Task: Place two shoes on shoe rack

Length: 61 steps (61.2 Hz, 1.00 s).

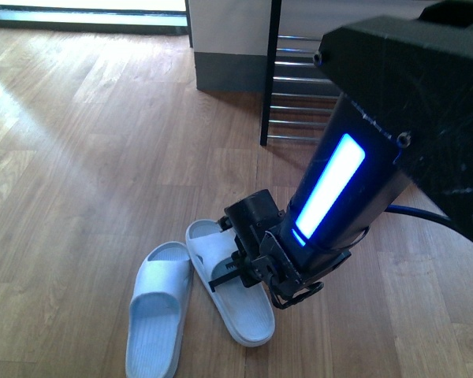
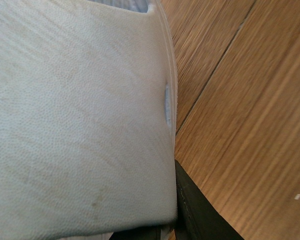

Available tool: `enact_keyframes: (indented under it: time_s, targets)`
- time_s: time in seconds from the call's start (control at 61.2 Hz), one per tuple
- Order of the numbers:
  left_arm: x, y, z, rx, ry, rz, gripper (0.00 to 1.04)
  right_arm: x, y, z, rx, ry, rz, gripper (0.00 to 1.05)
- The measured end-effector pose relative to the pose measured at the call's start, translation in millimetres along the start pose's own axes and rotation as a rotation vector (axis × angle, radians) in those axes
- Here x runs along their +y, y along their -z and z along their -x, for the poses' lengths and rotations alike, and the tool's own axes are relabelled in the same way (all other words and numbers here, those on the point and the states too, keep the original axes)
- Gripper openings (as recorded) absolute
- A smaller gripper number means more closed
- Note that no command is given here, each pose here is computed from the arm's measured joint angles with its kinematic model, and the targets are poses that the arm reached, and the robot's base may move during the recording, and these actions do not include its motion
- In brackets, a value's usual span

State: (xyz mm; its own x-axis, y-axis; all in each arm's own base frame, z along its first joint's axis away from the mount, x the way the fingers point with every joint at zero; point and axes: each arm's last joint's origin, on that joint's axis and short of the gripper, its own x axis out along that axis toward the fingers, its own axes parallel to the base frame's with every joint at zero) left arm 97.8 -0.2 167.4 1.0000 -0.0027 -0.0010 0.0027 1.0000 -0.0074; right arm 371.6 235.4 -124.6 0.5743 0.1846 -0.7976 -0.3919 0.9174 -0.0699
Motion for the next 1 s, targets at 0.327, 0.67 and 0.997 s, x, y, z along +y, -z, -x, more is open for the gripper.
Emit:
enact_keyframes:
  time_s: [0.327,0.67,0.997]
  targets:
    - [0,0,0,0.000,0.000,0.000,0.95,-87,-61,109,-0.270,0.130,-0.248,0.01]
    - [0,0,0,0.000,0.000,0.000,0.95,-170,-40,256,-0.452,0.181,-0.406,0.01]
    - [0,0,0,0.000,0.000,0.000,0.95,-177,13,341,-0.518,0.148,-0.448,0.01]
